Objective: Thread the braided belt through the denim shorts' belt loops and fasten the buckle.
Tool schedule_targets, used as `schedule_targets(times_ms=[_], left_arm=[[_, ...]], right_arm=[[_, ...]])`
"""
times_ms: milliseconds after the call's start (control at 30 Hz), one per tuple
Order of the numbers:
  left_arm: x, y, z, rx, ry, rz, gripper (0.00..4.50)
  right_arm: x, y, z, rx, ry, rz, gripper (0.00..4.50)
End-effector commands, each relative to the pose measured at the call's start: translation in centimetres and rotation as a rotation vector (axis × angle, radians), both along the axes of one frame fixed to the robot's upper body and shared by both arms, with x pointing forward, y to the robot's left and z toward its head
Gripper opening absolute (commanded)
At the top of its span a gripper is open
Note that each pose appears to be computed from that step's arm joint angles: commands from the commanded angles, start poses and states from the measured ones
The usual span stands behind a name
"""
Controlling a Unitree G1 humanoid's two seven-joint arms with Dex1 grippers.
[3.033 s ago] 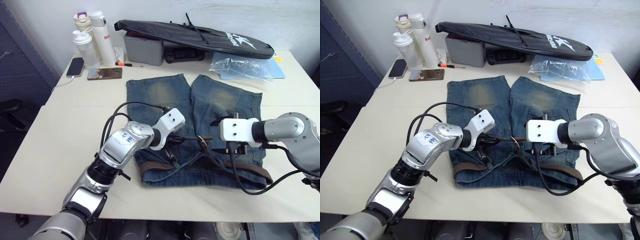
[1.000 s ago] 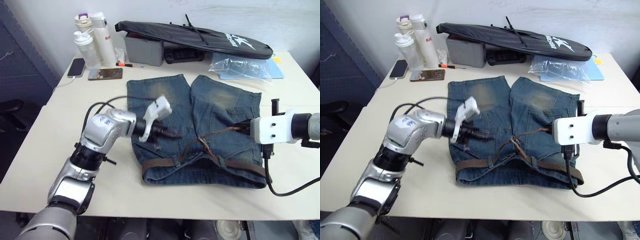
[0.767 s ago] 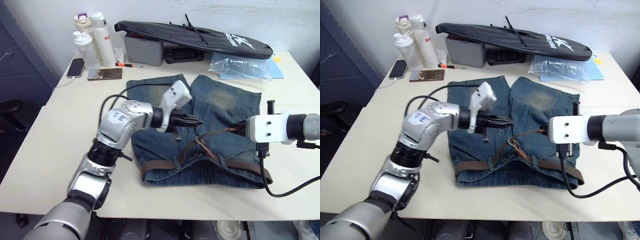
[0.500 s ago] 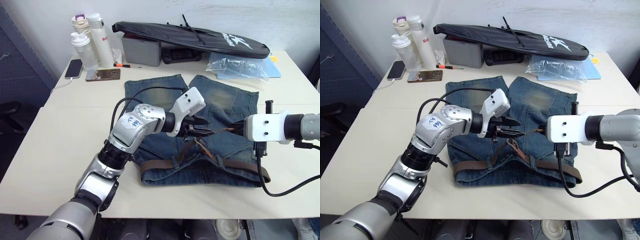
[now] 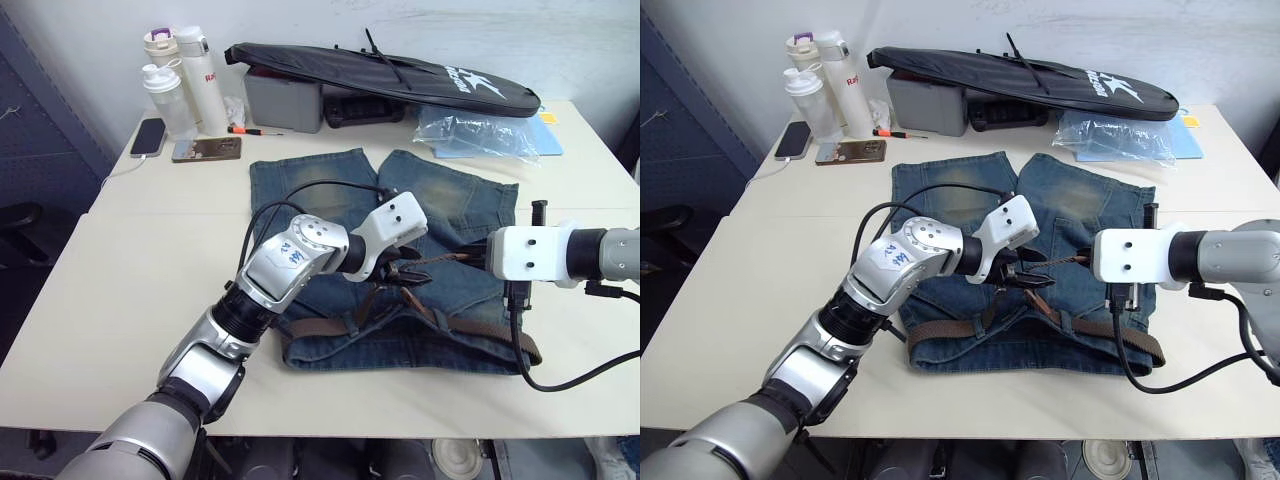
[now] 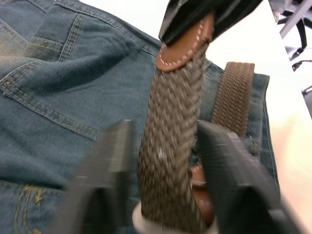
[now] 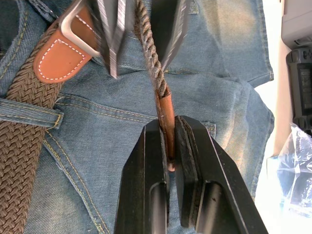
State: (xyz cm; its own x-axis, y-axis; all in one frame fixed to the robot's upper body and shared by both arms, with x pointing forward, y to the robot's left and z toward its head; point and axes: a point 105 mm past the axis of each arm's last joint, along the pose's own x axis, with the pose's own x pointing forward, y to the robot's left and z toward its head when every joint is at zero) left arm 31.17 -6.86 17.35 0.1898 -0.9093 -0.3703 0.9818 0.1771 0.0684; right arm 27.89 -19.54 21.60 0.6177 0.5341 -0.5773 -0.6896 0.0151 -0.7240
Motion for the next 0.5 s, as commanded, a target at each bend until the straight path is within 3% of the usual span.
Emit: schedule_targets(times_ms=[33, 300, 500], left_arm=[[0.2, -0.4, 1.8, -0.049, -0.032, 0.010, 0.15], [-0.1, -0.7, 2.6, -0.125, 0.109, 0.020, 0.07], [-0.2, -0.4, 2.2, -0.155, 0.254, 0.055, 0.00]], right_arm=[[-0.4, 0.7, 0.6, 0.003, -0.039, 0.022, 0.00], [-0.7, 2.2, -0.3, 0.124, 0.045, 0.006, 0.00], [-1.2, 1.9, 1.0, 0.225, 0.072, -0.039, 2.60]])
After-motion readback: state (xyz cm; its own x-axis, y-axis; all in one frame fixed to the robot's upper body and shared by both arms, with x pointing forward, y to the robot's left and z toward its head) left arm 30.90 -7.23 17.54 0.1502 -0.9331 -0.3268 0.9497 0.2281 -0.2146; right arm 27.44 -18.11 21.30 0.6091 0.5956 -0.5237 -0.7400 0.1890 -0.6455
